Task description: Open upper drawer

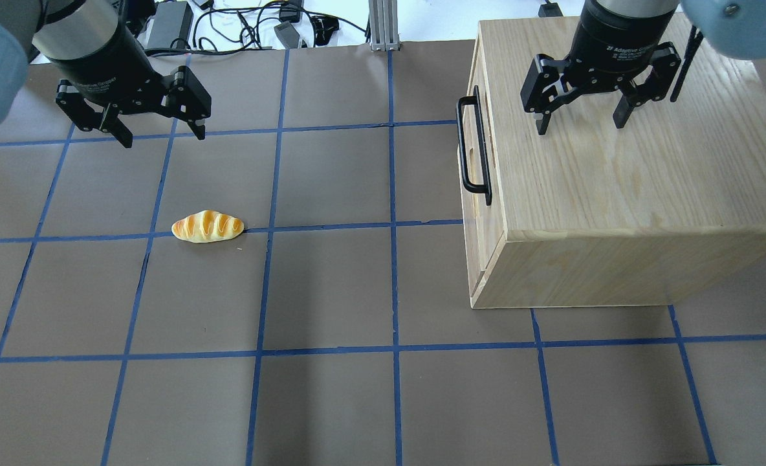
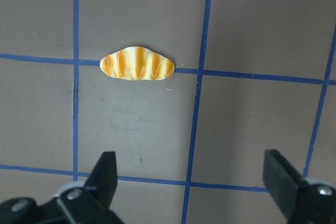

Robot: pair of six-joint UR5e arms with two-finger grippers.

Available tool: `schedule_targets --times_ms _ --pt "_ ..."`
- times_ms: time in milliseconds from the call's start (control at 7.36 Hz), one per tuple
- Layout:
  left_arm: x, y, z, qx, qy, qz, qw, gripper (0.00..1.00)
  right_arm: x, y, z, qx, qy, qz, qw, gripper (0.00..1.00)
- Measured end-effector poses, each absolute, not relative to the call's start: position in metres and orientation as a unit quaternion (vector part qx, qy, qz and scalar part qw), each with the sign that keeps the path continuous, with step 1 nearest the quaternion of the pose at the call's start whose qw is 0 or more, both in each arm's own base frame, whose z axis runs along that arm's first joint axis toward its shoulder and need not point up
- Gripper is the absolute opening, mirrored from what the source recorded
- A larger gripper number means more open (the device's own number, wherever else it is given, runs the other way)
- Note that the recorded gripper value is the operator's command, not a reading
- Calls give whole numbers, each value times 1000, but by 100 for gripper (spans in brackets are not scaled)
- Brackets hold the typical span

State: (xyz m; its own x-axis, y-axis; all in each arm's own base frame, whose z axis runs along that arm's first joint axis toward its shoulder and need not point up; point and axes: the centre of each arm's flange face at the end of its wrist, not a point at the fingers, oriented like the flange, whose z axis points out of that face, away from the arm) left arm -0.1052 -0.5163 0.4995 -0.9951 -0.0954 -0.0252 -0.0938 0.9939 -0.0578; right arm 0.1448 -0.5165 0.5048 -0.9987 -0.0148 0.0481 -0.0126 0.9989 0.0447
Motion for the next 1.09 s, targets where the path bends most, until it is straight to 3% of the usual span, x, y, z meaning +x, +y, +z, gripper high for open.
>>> schedule_targets --times_ms 815,1086 --pt "-110 -519 501 -47 998 -30 9 100 145 -516 505 7 -999 -22 24 100" --pt "-135 -523 495 -69 997 -28 -33 100 145 -516 505 7 -999 -22 24 100"
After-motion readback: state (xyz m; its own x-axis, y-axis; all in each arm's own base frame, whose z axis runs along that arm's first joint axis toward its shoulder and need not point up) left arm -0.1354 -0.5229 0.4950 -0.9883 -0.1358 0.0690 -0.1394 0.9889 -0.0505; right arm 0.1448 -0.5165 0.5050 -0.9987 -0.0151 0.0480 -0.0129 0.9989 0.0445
